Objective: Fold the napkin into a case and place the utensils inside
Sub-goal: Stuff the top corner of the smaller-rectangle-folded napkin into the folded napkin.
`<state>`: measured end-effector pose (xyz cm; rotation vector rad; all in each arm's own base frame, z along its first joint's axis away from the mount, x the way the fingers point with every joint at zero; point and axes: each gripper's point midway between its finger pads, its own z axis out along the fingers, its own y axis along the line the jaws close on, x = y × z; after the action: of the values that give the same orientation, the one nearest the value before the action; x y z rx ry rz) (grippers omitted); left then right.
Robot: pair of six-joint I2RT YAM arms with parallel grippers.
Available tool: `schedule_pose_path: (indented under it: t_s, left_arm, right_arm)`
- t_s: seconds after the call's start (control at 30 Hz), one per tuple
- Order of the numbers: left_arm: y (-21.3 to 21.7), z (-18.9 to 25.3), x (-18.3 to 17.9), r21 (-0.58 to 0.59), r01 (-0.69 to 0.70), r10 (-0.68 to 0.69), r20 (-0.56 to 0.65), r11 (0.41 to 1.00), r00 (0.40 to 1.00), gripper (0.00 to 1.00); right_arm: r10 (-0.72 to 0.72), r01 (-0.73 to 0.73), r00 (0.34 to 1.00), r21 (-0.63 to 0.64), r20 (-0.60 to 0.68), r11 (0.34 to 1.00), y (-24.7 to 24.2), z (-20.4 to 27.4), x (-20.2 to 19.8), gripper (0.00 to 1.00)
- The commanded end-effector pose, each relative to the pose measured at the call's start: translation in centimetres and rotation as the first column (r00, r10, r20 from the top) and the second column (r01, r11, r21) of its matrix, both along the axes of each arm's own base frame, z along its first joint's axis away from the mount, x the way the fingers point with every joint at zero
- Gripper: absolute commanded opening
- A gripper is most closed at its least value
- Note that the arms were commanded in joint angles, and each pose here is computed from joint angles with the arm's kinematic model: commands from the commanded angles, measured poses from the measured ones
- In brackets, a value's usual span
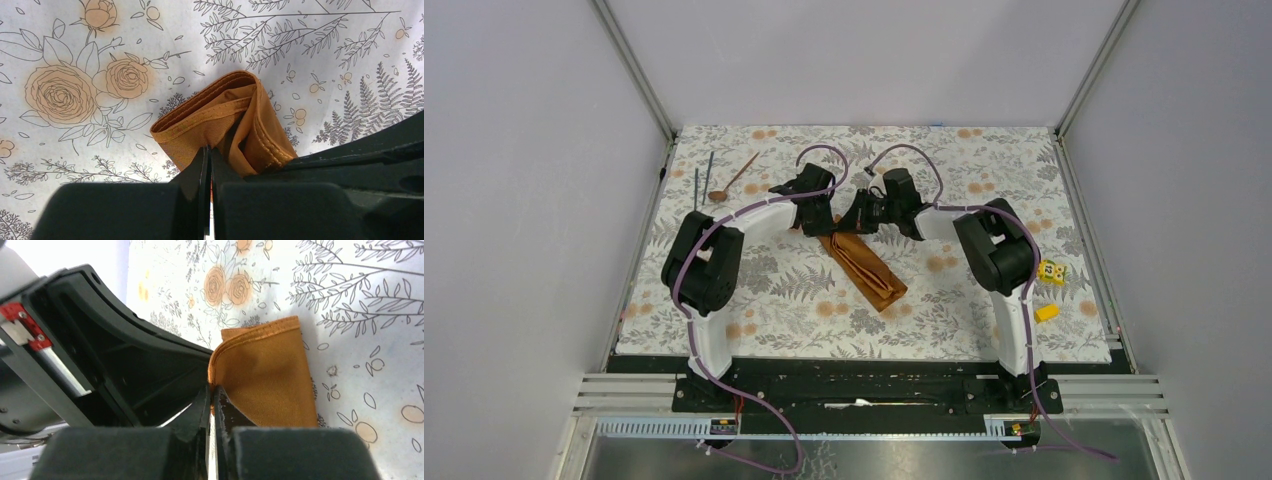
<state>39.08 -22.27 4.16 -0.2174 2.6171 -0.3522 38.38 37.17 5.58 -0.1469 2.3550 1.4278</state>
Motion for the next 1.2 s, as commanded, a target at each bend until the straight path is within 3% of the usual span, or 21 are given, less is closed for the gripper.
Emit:
schedule_pose_path:
  t_s: [0.0, 0.4, 0.43, 0.53, 0.6, 0.87, 1.0, 1.17]
  left_arm:
    - [-0.6, 2.8, 1.0, -0.055, 0.002, 0.002, 0.077, 0.998, 0.997, 0.00]
    - [-1.4, 4.4, 1.2, -0.118, 0.014, 0.003, 0.143, 0.993, 0.990, 0.00]
    - [-1.3, 4.1, 1.1, -0.118, 0.007, 0.009, 0.133, 0.993, 0.991, 0.00]
    - [-0.5, 3.3, 0.7, -0.088, -0.022, 0.032, 0.106, 0.996, 0.994, 0.00]
    - [-0.3, 3.0, 0.6, -0.080, -0.028, 0.036, 0.104, 0.996, 0.994, 0.00]
    - [0.0, 2.5, 0.2, -0.073, -0.022, 0.028, 0.094, 0.997, 0.995, 0.00]
    - [0.1, 2.7, 0.0, -0.068, -0.018, 0.024, 0.097, 0.998, 0.995, 0.00]
    - [0.0, 2.9, 0.1, -0.073, -0.014, 0.022, 0.101, 0.997, 0.995, 0.00]
  right_arm:
    - [0.026, -0.027, 0.999, 0.025, 0.031, 0.999, 0.8, 0.7, 0.7, 0.00]
    - [0.024, -0.024, 0.998, -0.004, -0.065, 1.000, 1.9, -4.5, -0.4, 0.00]
    - [0.029, -0.029, 0.997, -0.001, -0.069, 1.000, 1.8, -4.4, -0.5, 0.02]
    - [0.022, -0.021, 0.999, 0.017, -0.031, 1.000, 0.9, -1.6, -0.9, 0.23]
    - [0.033, -0.033, 0.999, 0.033, -0.019, 0.999, 0.4, 0.2, -1.1, 0.30]
    - [0.060, -0.062, 0.998, 0.065, 0.034, 0.996, -1.0, 3.4, -1.5, 0.47]
    - [0.051, -0.053, 0.998, 0.062, 0.029, 0.997, -1.1, 3.1, -0.7, 0.45]
    - [0.055, -0.056, 0.998, 0.094, 0.008, 0.994, -0.1, 2.2, 0.5, 0.22]
